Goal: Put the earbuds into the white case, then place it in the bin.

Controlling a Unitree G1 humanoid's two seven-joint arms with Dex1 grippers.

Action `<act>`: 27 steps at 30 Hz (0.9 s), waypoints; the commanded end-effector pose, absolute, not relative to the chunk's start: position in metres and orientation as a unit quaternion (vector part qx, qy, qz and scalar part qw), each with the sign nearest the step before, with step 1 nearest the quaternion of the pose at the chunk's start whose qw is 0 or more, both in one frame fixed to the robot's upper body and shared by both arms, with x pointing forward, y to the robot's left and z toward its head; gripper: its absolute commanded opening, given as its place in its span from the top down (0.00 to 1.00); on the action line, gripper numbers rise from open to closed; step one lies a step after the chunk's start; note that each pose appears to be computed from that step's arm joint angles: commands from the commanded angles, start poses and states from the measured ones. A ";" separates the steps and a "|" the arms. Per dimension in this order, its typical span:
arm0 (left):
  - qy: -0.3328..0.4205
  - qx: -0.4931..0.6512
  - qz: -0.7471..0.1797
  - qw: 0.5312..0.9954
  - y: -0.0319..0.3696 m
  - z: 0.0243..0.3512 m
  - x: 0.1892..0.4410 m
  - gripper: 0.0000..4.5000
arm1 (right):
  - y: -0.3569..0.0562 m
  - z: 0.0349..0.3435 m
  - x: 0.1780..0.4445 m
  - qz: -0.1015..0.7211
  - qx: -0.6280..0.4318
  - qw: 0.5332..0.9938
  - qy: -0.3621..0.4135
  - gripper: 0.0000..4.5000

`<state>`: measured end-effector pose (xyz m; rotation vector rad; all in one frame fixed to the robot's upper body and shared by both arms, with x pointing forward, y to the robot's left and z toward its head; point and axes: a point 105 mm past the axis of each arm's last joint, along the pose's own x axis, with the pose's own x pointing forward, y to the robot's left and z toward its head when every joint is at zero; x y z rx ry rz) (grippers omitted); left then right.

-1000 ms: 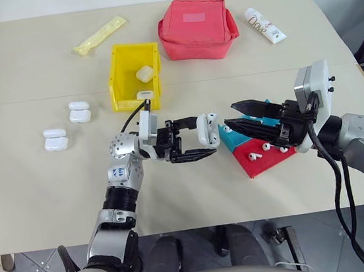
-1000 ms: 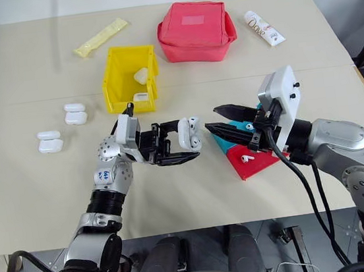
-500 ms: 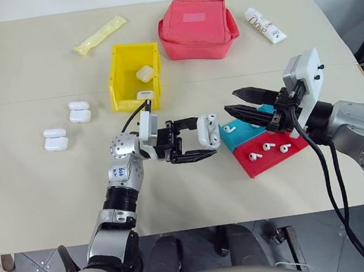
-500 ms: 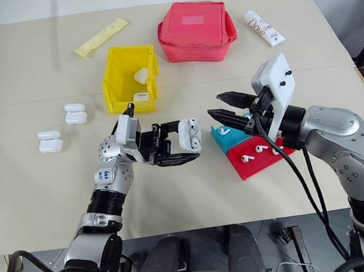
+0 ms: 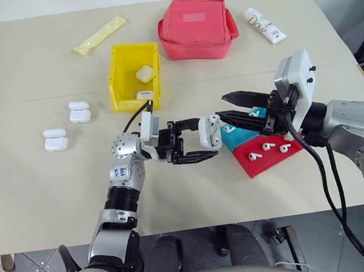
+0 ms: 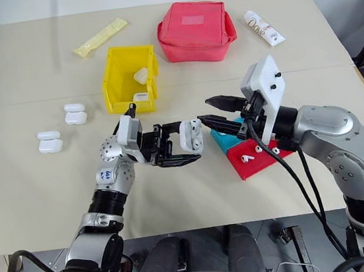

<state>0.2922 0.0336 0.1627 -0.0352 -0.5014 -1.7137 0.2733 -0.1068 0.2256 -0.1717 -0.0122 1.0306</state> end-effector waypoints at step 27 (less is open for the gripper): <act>-0.234 -0.008 -0.751 0.617 0.030 0.171 0.290 0.39 | -0.098 0.232 0.255 0.512 -0.096 0.854 -0.009 0.55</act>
